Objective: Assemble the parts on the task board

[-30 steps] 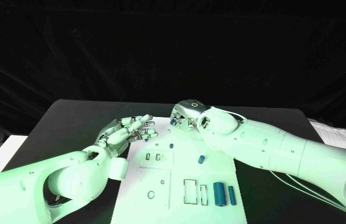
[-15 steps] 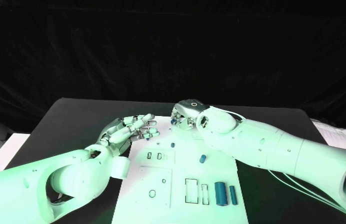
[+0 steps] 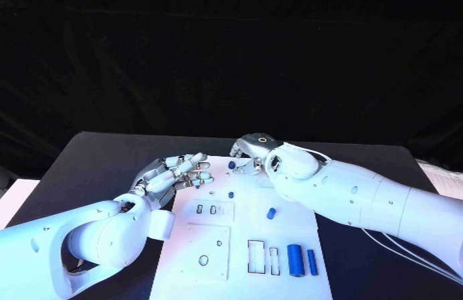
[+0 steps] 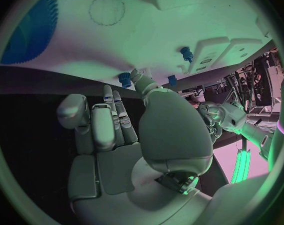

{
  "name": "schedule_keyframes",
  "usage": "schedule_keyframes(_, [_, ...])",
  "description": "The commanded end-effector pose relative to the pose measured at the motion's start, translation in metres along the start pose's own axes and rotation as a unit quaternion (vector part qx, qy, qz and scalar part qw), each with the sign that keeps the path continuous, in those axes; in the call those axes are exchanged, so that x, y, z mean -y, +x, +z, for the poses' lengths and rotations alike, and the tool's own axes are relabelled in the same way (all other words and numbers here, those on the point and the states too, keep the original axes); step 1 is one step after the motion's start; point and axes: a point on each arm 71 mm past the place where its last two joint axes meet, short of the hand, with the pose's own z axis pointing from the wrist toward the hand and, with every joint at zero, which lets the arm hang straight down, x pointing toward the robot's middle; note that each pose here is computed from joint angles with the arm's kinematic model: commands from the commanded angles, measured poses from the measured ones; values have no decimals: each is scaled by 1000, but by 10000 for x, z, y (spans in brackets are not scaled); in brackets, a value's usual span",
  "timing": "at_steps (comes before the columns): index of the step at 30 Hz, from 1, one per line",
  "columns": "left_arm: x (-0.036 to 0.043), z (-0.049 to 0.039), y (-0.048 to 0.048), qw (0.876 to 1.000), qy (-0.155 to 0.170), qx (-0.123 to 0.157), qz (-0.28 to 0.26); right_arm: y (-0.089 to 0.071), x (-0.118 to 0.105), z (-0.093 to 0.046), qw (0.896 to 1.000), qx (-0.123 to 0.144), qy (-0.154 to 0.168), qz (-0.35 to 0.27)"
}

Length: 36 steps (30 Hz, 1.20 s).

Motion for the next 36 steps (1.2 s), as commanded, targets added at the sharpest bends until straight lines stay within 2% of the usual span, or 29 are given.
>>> schedule_keyframes(1, [15, -2, 8, 1000, 3, -9, -4, -84, 66, -95, 1000, 25, 5, 12])
schedule_keyframes(5, [23, -13, -19, 1000, 4, -6, -3, -208, 225, -267, 999, 29, 19, 36])
schedule_keyframes(8, [27, -20, -27, 1000, 4, -6, -3, -289, 379, -405, 997, 19, 42, 64])
schedule_keyframes(13, [31, -29, -34, 1000, 3, -6, -3, -366, 691, -668, 988, -27, 99, 118])
schedule_keyframes(18, [29, -24, -30, 1000, 3, -7, -3, -370, 895, -816, 982, -58, 133, 119])
schedule_keyframes(24, [21, -8, -17, 1000, 3, -9, -4, -333, 965, -853, 985, -70, 142, 68])
schedule_keyframes(36, [12, 9, -15, 1000, 2, -9, -4, -180, 868, -775, 988, -80, 128, 45])
